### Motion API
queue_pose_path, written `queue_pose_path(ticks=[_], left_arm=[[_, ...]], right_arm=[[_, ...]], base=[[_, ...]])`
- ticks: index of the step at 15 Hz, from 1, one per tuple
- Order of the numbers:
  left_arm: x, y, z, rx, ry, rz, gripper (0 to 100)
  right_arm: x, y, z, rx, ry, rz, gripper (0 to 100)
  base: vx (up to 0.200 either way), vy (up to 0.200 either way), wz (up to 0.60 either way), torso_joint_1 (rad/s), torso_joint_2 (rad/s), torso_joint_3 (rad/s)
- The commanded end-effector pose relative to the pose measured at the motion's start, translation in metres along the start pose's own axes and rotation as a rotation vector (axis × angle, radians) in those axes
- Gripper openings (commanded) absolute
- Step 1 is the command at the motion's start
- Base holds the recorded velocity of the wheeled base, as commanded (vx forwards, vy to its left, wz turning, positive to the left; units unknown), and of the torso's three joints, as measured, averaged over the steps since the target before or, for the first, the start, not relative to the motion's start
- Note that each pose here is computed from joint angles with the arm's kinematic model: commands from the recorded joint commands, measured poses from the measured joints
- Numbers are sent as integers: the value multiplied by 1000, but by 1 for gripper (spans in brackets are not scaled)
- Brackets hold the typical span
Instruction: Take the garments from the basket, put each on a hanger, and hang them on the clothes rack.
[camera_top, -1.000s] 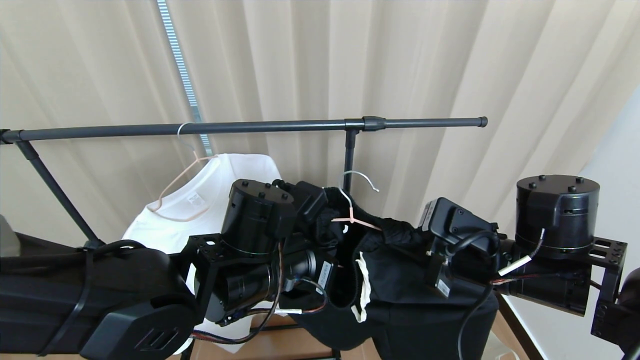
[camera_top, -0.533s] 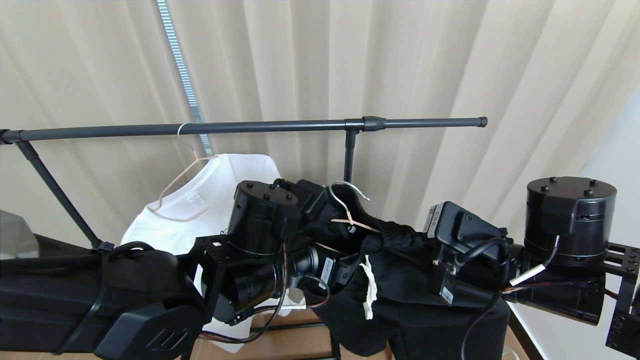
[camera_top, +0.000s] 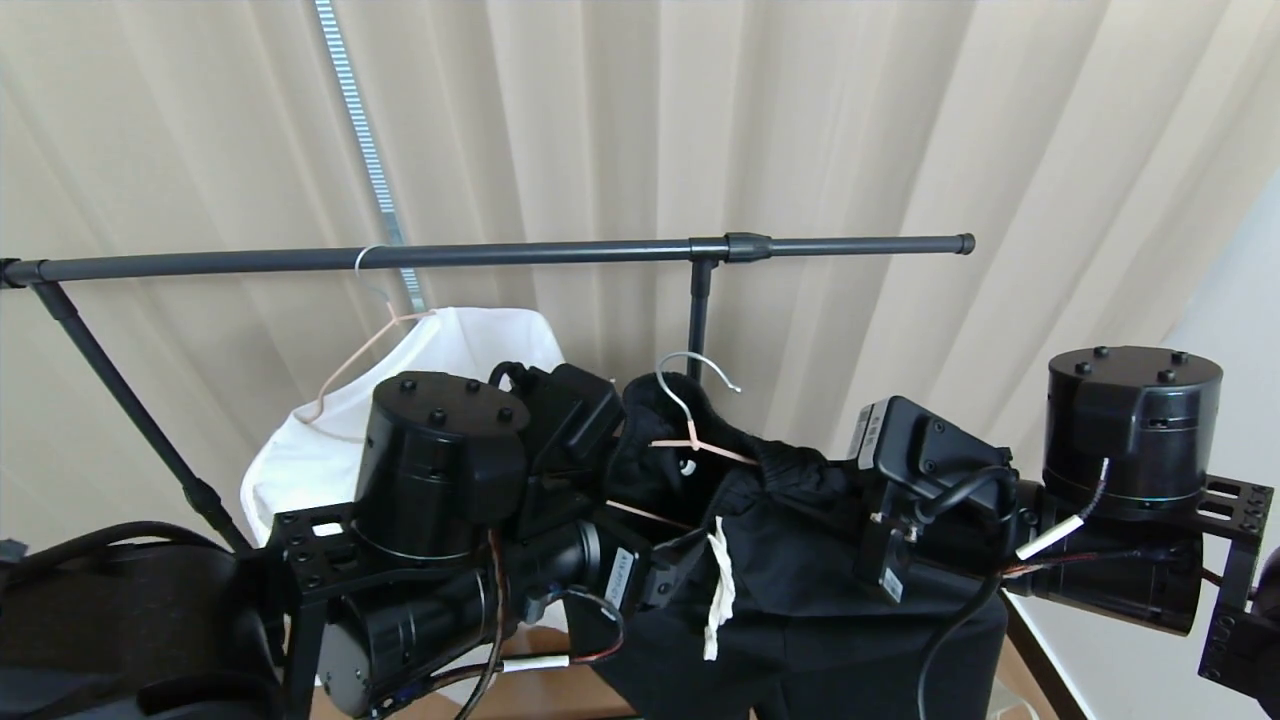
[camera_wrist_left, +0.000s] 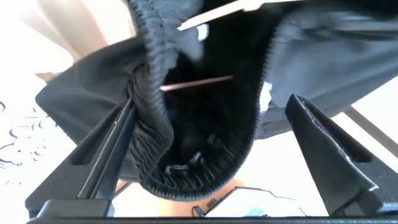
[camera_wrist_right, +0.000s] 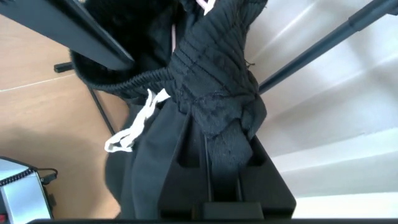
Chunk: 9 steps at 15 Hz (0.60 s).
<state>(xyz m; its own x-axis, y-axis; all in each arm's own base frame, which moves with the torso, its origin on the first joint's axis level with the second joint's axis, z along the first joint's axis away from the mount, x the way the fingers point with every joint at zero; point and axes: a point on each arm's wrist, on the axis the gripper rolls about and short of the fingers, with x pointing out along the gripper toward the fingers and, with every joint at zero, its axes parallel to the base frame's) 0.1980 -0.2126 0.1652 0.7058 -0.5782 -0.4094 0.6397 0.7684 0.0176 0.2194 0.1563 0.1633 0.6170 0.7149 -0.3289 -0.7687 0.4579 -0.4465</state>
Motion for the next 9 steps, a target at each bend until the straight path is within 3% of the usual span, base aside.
queue_pose_path(ticks=[1,6,9], left_arm=[[-19,2,3,-4,-34,-2,100],[-44,6,-2,-7,-57,-3,100],[-71,12,1,7,-119,6,100]], right_arm=[[2,-5,-6,13,0,18,0],[1,-13,-16,39,-77,148,0],[1,-17,-22,56,-115,216,0]], base=[[0,0,0,0,0,0],[0,0,0,0,0,0],[0,0,0,0,0,0]])
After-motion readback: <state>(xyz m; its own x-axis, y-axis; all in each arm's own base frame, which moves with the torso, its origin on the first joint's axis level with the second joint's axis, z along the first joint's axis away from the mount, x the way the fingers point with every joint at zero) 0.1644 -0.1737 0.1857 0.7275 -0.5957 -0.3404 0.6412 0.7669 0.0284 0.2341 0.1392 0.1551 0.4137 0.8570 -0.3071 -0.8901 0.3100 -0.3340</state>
